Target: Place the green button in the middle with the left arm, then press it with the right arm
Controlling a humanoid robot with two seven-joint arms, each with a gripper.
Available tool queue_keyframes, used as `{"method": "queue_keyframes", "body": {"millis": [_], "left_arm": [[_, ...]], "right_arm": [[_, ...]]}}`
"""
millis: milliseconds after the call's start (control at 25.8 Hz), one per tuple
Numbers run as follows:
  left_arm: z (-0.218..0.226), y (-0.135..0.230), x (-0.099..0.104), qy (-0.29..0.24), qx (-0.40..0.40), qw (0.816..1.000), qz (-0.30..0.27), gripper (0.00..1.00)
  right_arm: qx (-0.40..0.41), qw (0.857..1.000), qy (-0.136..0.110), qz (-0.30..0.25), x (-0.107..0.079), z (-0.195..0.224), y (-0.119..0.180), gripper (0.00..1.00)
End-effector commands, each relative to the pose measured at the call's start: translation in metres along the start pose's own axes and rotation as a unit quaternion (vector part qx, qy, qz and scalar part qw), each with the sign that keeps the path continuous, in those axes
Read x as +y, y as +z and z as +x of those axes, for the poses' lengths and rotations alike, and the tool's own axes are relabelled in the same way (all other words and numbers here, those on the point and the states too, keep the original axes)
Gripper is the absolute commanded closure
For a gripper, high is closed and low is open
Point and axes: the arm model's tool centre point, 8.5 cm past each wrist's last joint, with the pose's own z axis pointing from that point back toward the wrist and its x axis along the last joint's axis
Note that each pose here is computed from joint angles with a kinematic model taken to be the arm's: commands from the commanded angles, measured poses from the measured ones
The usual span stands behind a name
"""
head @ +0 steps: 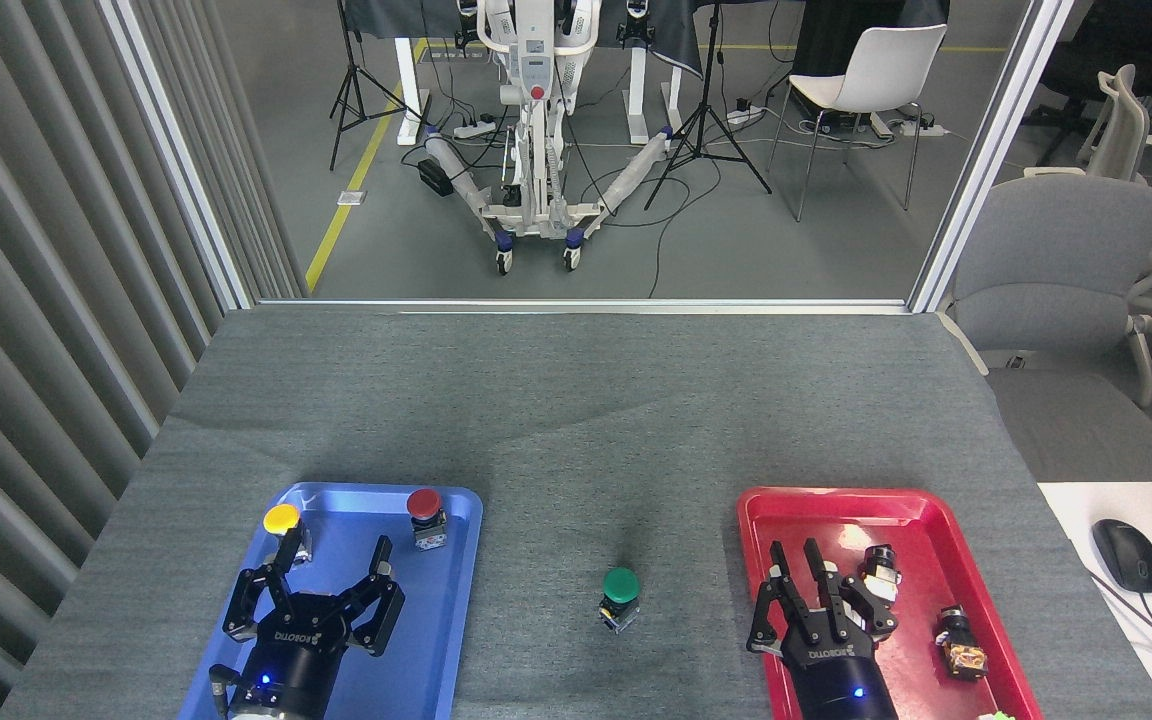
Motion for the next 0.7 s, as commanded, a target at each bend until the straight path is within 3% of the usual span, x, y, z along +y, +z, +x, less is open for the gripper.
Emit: {"method": "queue_keyframes", "body": {"millis": [0,426,580,658], "left_arm": [[0.000,0.000,-0.002,0.000,0.000,1.000,-0.002,0.01],[-0.004,-0.009,-0.003,-0.003,-0.002,1.000,-0.005,0.01],[-0.002,-0.017,-0.001,0.002,-0.019,1.000,-0.002,0.01],[-0.003,-0.021,-0.005,0.002,-0.019,1.000,-0.008,0.01]], "right_arm": [[-0.056,0.998,-0.004,0.006,0.001,0.032,0.000,1.00],[-0.121,0.992,0.007,0.036,0.005,0.086,-0.001,1.00],[-0.142,0.988,0.013,0.054,0.014,0.104,-0.005,1.00],[-0.149,0.988,0.013,0.050,0.011,0.110,-0.015,1.00]]}}
